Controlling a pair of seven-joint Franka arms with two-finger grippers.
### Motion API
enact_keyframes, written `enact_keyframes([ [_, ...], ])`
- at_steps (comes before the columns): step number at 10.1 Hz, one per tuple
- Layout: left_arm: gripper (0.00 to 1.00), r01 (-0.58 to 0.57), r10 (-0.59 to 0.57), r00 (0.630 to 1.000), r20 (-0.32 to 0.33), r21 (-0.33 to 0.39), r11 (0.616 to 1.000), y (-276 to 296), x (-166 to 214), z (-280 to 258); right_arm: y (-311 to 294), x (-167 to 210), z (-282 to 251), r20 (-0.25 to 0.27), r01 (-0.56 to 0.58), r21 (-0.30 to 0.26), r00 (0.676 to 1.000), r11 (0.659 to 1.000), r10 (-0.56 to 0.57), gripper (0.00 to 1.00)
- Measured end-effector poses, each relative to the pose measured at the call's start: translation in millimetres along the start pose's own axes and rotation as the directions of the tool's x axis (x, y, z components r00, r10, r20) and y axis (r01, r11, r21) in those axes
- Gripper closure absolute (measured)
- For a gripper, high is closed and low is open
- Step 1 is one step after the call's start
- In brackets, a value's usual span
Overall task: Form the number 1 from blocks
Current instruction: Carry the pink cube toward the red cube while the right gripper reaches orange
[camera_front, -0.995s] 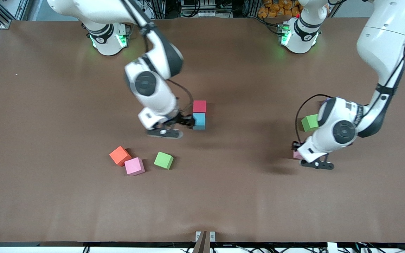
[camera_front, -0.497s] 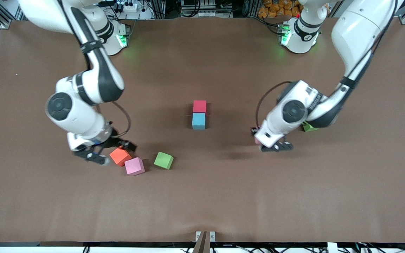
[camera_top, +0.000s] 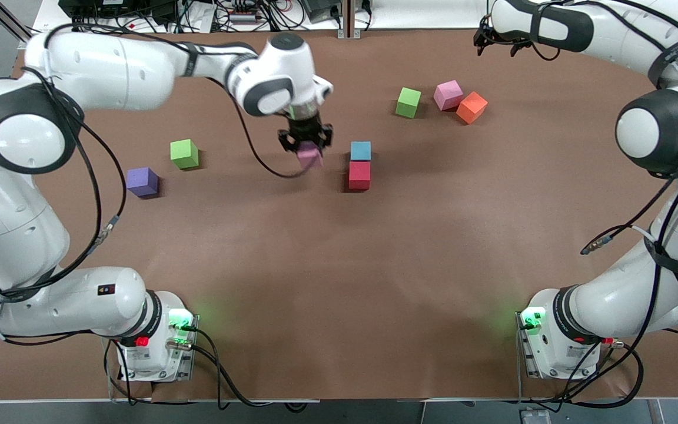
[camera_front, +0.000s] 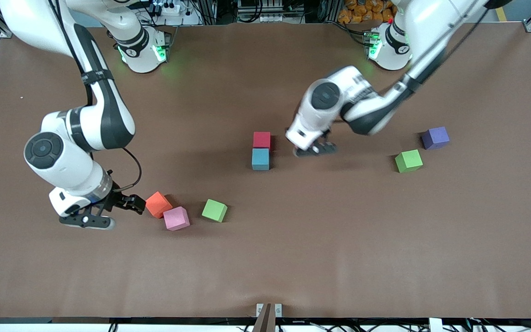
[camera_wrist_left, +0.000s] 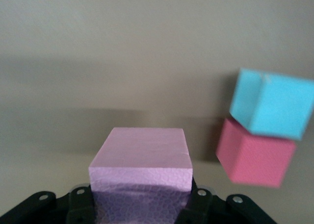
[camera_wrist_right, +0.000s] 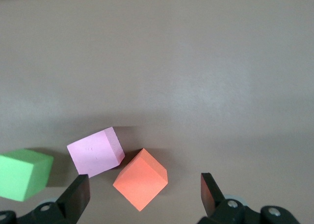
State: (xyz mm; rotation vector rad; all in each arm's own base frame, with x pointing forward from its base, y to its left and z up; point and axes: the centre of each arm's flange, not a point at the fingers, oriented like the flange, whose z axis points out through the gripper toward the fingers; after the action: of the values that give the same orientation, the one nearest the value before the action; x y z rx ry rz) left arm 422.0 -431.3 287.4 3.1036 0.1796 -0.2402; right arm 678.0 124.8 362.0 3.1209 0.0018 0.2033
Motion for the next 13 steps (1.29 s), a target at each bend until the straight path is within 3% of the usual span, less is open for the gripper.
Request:
enact_keyframes([
  [2, 0.4, -0.017, 0.017, 1.0, 0.002, 0.022, 1.0, 42, -61, 11, -18, -4, 19, 0.025, 0.196, 0.006, 0.98, 0.981, -0.196, 0.0],
  [5, 0.4, -0.062, 0.062, 0.998, 0.003, 0.034, 0.997, 77, -115, 22, -28, -10, 36, 0.051, 0.394, 0.019, 0.917, 0.919, -0.395, 0.0],
  [10, 0.4, -0.083, 0.083, 0.997, 0.002, 0.123, 0.989, 107, -121, 96, -24, -18, 78, 0.101, 0.48, 0.038, 0.871, 0.876, -0.481, 0.0],
  [13, 0.4, -0.083, 0.083, 0.997, -0.001, 0.102, 0.991, 110, -110, 101, -29, -21, 91, 0.101, 0.512, 0.09, 0.849, 0.854, -0.519, 0.0],
])
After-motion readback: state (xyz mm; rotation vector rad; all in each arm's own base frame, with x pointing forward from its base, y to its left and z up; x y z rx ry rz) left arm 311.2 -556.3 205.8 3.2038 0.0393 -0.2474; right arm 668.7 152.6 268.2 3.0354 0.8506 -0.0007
